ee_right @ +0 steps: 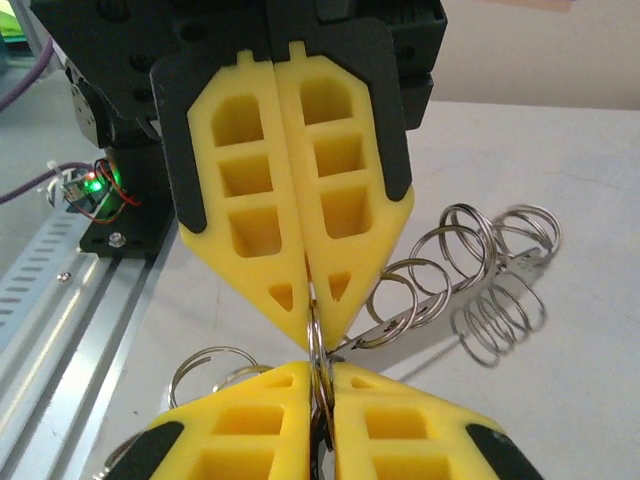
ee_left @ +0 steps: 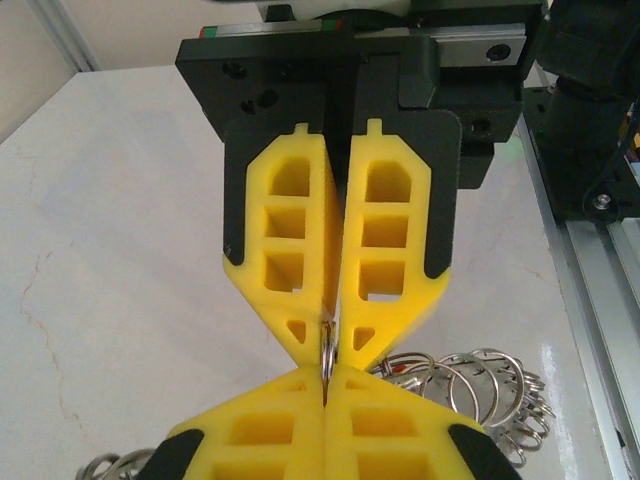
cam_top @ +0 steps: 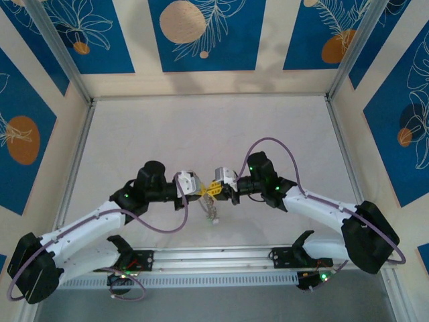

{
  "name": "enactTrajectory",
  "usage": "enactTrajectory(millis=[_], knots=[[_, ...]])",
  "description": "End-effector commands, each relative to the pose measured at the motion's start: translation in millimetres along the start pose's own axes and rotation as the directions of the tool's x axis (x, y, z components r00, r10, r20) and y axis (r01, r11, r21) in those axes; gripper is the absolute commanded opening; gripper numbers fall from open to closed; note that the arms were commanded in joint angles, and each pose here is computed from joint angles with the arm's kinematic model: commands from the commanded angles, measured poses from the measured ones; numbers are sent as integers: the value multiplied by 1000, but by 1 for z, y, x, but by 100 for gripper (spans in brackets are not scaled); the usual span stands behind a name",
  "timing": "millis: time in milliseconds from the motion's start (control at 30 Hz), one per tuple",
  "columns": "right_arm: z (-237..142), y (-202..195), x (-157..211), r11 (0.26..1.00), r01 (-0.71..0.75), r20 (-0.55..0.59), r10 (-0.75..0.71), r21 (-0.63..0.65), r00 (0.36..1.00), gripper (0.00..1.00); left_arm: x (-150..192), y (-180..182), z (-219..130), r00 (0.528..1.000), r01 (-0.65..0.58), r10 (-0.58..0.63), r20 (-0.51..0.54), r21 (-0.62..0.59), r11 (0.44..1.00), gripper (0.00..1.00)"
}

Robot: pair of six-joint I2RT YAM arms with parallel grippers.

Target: Put the keys on the keyring

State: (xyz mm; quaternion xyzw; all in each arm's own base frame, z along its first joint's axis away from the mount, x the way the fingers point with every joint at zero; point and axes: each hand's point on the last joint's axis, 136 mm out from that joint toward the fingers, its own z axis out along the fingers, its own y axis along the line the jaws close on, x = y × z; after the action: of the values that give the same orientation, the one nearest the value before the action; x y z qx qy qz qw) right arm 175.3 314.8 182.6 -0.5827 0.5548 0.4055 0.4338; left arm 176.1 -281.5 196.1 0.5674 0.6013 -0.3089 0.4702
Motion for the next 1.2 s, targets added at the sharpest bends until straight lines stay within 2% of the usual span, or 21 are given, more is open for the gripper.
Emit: enactTrajectory(millis=[0, 33, 267, 467, 700, 800, 867, 1167], knots=[[2, 6, -8, 999, 2, 43, 0, -35, 999, 5, -16, 2, -2, 997, -31, 33, 66, -24, 999, 0], [2, 5, -9, 1000, 7, 41, -6, -27, 999, 0, -13, 5, -3, 998, -34, 36, 53, -44, 998, 0], [-16, -6, -14, 998, 21, 49, -25, 66, 998, 0, 15, 22, -8, 997, -33, 22, -73, -163, 986, 0], [-20, -4, -17, 999, 16, 53, -19, 51, 998, 0, 31, 20, -3, 986, -30, 8, -165, -133, 991, 0], [-10, -3, -18, 1000, 19, 43, -20, 17, 999, 0, 22, 15, 8, 991, -13, 4, -132, -66, 998, 0], [-6, -2, -14, 1000, 15, 32, -16, 11, 999, 0, 14, 8, 8, 995, -11, 8, -101, -21, 1000, 11], [-4, -2, -11, 1000, 10, 26, -11, 5, 1000, 0, 10, 5, 7, 996, -9, 8, -86, -8, 1000, 15], [5, 0, -4, 1000, 4, -1, -4, -23, 1000, 0, 8, -2, 8, 996, -20, 23, -82, 39, 999, 16]])
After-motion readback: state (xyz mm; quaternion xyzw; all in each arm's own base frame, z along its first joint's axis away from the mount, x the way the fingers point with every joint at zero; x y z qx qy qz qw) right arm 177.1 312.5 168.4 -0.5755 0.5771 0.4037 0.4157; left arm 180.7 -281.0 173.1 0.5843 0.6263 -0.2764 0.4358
